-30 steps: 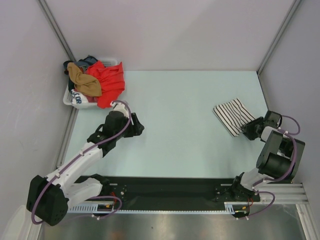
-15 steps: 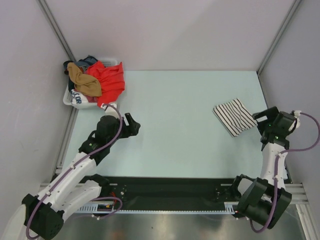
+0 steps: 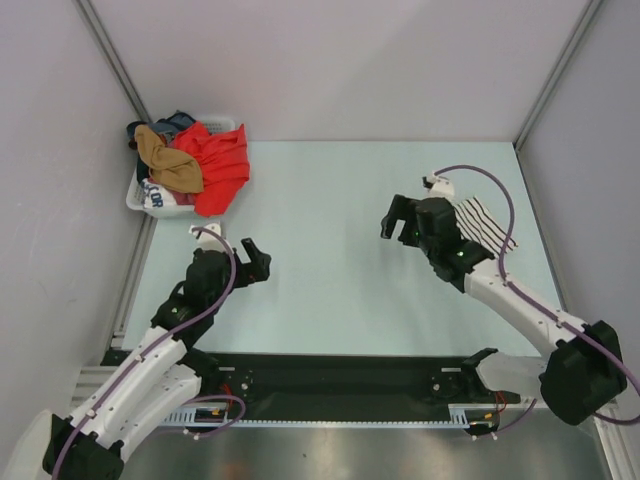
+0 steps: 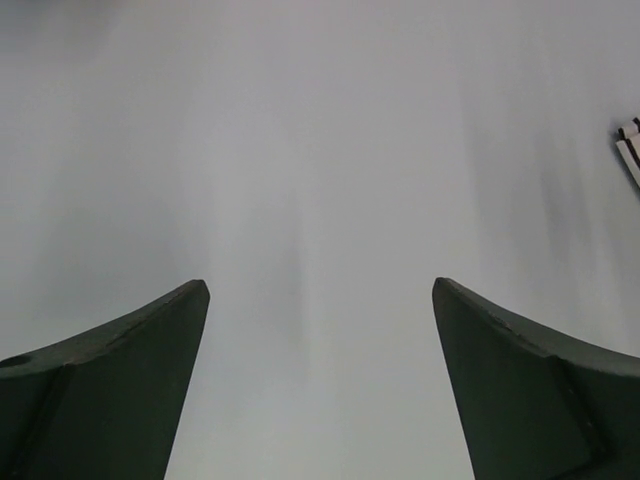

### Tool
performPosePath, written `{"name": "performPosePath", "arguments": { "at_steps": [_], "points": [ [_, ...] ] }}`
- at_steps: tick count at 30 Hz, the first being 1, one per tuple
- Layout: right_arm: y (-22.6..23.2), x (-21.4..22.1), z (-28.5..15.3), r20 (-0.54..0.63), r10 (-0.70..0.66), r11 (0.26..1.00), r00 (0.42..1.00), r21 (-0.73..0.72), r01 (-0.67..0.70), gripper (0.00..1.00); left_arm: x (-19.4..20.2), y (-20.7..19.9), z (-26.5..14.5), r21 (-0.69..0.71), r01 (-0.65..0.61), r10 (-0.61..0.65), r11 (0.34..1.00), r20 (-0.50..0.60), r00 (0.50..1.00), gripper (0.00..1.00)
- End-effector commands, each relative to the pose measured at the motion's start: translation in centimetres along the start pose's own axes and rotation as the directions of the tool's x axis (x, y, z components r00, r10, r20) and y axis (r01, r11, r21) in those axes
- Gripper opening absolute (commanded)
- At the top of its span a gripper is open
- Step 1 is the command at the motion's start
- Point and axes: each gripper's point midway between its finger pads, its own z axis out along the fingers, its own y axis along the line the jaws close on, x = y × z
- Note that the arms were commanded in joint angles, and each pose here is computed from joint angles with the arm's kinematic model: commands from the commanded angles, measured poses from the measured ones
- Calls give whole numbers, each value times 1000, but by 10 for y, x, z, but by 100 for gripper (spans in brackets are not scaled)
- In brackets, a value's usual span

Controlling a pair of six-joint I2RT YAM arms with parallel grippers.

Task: Fold and stack the tank tops
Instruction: Neatly place the folded tank top to the corner, then grab the tank top from the pile

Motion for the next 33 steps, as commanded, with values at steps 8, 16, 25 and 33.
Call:
{"name": "performPosePath", "arguments": {
  "at_steps": [8, 16, 25, 33],
  "points": [
    [36, 53, 40, -16, -93, 983, 996, -158, 89, 100, -27, 35, -2, -235, 72, -48, 969, 105, 993, 100],
    [32, 91, 52, -67, -128, 980, 990, -160, 116, 100, -92, 57, 4, -345, 213, -147, 914, 207, 967, 100],
    [38, 98, 54, -73, -164, 970, 984, -193, 148, 98, -164, 79, 40, -429, 375, -246, 822, 325, 913, 100],
    [35, 95, 54, -65, -164, 973, 984, -177, 151, 97, -166, 95, 82, -498, 387, -290, 776, 263, 920, 99]
  ]
}}
